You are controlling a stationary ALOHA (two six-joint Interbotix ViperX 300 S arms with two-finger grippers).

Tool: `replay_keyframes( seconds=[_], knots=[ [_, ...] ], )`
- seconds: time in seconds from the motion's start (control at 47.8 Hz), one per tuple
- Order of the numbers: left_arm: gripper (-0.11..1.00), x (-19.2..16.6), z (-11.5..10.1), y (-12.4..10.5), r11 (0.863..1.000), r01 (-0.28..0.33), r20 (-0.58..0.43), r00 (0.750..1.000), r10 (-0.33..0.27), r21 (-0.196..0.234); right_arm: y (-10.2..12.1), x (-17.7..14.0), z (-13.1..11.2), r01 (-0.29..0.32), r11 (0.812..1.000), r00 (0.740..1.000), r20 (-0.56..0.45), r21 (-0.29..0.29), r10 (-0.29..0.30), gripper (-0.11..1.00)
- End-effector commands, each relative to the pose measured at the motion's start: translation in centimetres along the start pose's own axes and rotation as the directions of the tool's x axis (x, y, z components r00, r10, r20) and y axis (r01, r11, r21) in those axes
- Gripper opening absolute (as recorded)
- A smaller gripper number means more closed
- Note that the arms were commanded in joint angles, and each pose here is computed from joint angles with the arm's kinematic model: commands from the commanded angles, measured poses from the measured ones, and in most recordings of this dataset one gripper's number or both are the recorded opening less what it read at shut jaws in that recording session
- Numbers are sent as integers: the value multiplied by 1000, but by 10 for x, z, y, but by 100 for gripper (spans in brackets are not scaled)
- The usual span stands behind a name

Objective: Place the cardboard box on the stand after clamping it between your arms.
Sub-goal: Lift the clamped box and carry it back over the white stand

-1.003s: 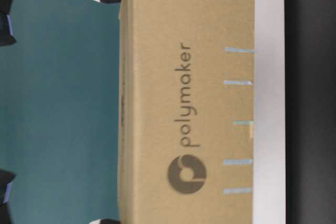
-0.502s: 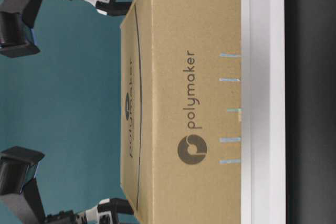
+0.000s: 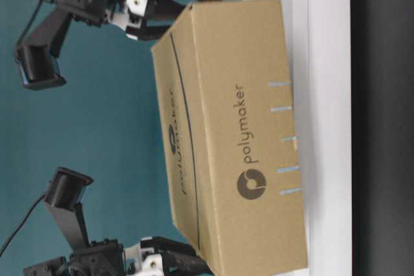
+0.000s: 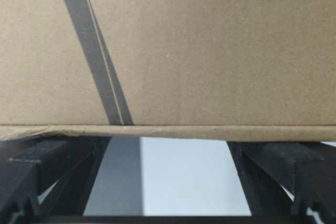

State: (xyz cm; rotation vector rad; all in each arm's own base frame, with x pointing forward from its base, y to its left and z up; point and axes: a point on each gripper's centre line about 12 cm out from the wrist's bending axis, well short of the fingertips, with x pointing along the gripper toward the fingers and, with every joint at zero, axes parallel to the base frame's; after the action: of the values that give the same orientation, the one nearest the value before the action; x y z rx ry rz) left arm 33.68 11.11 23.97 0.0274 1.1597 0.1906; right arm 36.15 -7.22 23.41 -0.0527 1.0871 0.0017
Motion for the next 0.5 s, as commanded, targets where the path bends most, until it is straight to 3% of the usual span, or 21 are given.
replay_keyframes(
  seconds=[0.0, 0.481],
  knots=[
    [79, -26, 37, 15, 999, -31, 150, 988, 34, -25, 2, -7, 35, -27, 1000, 992, 121, -2, 27, 84],
    [79, -14, 39, 51, 995, -79, 161, 983, 88, -62, -48, 18, 14, -32, 999, 997, 72, 6, 32, 85]
  ],
)
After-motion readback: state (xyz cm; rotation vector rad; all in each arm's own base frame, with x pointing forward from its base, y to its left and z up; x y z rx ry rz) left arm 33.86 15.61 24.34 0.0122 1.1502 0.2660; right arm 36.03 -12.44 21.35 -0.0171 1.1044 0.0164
